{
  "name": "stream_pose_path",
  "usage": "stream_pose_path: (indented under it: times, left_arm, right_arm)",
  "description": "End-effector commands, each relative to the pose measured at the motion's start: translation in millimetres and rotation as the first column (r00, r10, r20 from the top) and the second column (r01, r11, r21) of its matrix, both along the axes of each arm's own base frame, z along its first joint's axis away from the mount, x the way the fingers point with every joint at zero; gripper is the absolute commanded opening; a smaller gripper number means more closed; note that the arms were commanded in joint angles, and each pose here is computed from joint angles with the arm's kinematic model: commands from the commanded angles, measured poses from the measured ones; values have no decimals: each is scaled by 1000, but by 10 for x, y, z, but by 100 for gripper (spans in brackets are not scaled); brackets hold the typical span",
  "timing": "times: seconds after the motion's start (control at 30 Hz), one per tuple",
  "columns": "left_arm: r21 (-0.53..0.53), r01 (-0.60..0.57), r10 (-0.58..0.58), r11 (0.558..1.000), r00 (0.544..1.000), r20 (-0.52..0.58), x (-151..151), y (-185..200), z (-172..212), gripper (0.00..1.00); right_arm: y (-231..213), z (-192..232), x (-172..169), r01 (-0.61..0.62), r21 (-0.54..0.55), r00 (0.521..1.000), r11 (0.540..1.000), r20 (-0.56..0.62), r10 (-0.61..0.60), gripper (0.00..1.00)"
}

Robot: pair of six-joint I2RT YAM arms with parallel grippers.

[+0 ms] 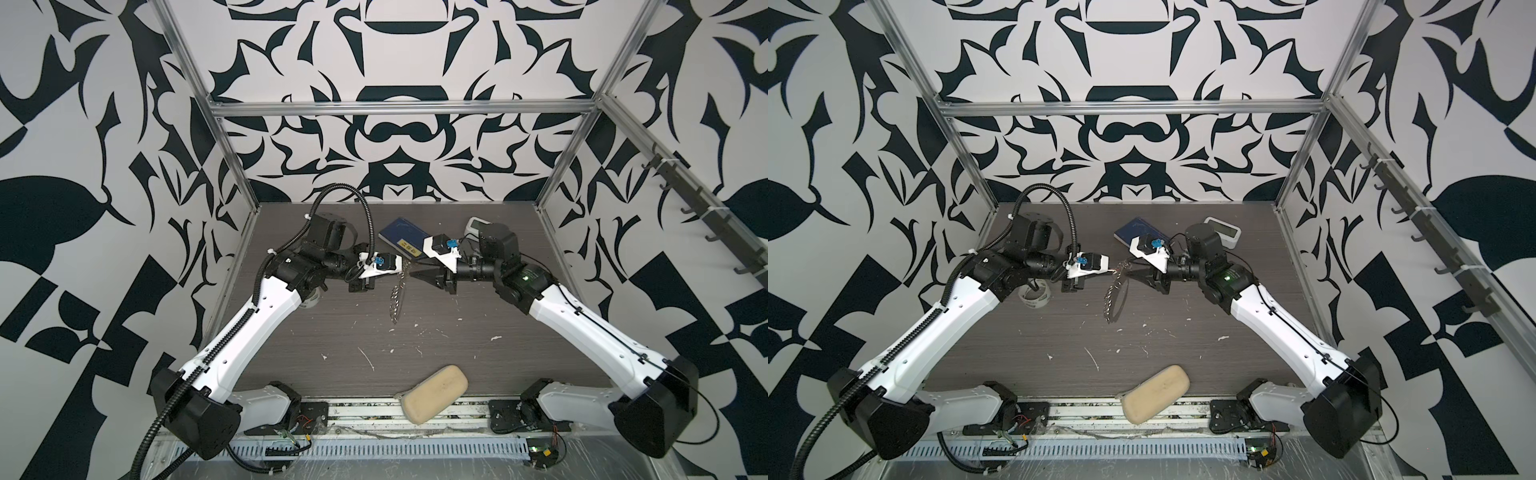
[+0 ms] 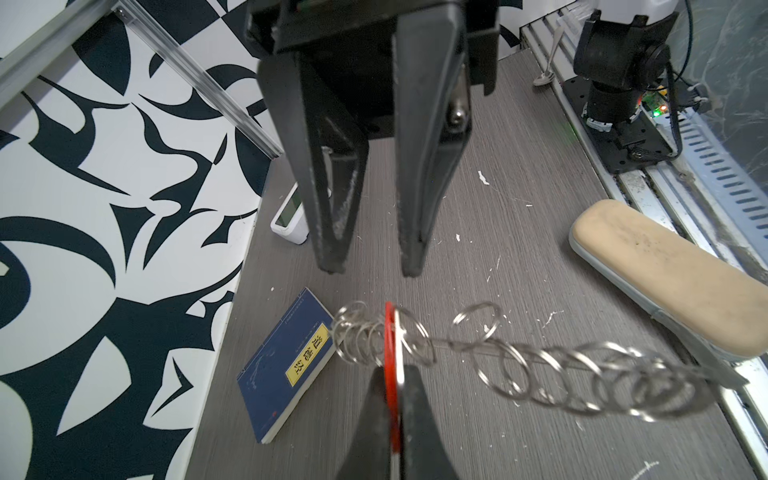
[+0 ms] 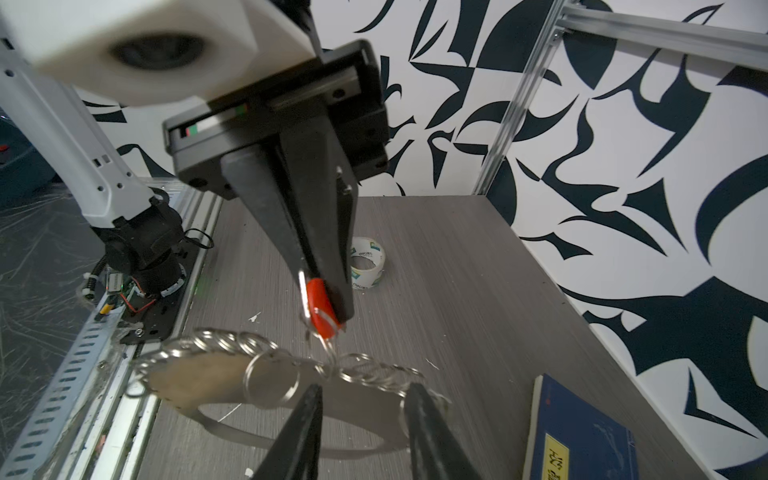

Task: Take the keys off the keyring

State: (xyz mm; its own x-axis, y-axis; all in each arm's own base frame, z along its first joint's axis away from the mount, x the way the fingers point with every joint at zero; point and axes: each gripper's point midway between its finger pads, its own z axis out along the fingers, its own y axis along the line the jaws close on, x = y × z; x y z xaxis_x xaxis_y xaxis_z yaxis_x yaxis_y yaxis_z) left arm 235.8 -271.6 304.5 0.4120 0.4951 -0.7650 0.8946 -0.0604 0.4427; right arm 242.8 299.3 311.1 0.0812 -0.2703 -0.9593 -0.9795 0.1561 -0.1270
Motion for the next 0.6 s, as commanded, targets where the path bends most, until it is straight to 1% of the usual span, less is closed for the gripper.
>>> stream_pose_path:
  times: [0.0, 0.2, 0.37, 0.57]
  left_arm:
    - [-37, 45, -43, 998, 999, 30, -86, -4, 82, 0]
    - [-41, 49, -48, 998, 998, 33, -92, -10, 90, 0]
    - [-42, 46, -45, 998, 998, 34, -83, -9, 88, 0]
    - [-44, 44, -43, 998, 999, 31, -85, -9, 84, 0]
  right_arm:
    - [47, 223, -87, -25, 70, 999, 997, 44, 22, 38]
    - [140, 163, -96, -43, 65, 999, 997, 26, 42, 33]
    - [183, 152, -106, -64, 61, 998, 996, 15, 63, 24]
    - [231, 102, -144, -84, 47, 996, 995, -5, 85, 25]
